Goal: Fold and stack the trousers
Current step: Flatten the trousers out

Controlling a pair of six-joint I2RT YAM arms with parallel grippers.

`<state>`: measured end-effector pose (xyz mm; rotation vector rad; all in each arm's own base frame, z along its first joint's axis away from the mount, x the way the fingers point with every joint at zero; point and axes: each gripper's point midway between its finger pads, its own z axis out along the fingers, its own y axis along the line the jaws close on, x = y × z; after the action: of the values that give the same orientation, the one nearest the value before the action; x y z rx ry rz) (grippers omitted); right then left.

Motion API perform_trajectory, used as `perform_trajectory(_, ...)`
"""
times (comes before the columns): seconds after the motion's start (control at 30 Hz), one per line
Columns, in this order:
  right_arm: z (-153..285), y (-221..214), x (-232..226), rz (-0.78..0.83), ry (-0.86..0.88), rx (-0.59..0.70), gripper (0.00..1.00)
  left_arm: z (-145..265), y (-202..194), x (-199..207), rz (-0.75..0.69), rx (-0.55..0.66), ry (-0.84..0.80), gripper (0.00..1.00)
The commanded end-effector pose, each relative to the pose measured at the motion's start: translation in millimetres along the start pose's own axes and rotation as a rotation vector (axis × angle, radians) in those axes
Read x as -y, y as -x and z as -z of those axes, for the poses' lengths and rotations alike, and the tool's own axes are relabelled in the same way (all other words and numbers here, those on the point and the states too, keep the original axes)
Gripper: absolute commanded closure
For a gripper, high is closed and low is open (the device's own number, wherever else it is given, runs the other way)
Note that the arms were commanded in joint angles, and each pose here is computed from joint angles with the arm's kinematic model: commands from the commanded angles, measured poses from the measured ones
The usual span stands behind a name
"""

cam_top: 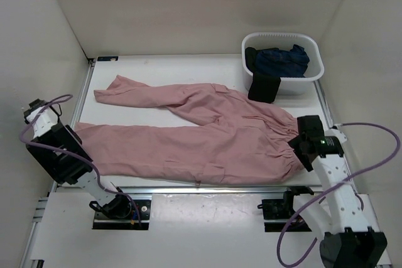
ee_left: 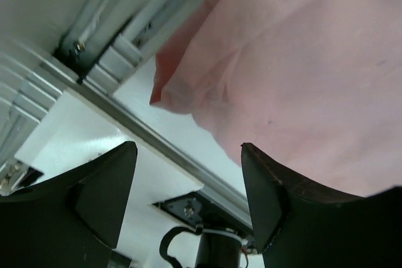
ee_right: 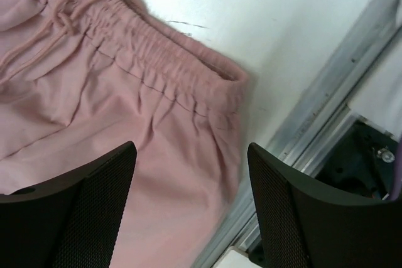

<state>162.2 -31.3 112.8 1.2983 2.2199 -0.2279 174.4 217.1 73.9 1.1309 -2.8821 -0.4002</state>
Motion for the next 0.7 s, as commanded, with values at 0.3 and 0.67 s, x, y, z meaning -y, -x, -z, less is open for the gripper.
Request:
perform_trajectory(0.3, -57, -38, -3, -0.003, -0.116, -0.214, 0.44, -42, 13, 37, -0.097, 0.043, 0.02, 0.23)
perform_trajectory(0.67, -32, 53, -75, 0.086, 0.077, -0.055, 0.42, 106, 99, 119, -0.204, 0.506, -0.267, 0.13)
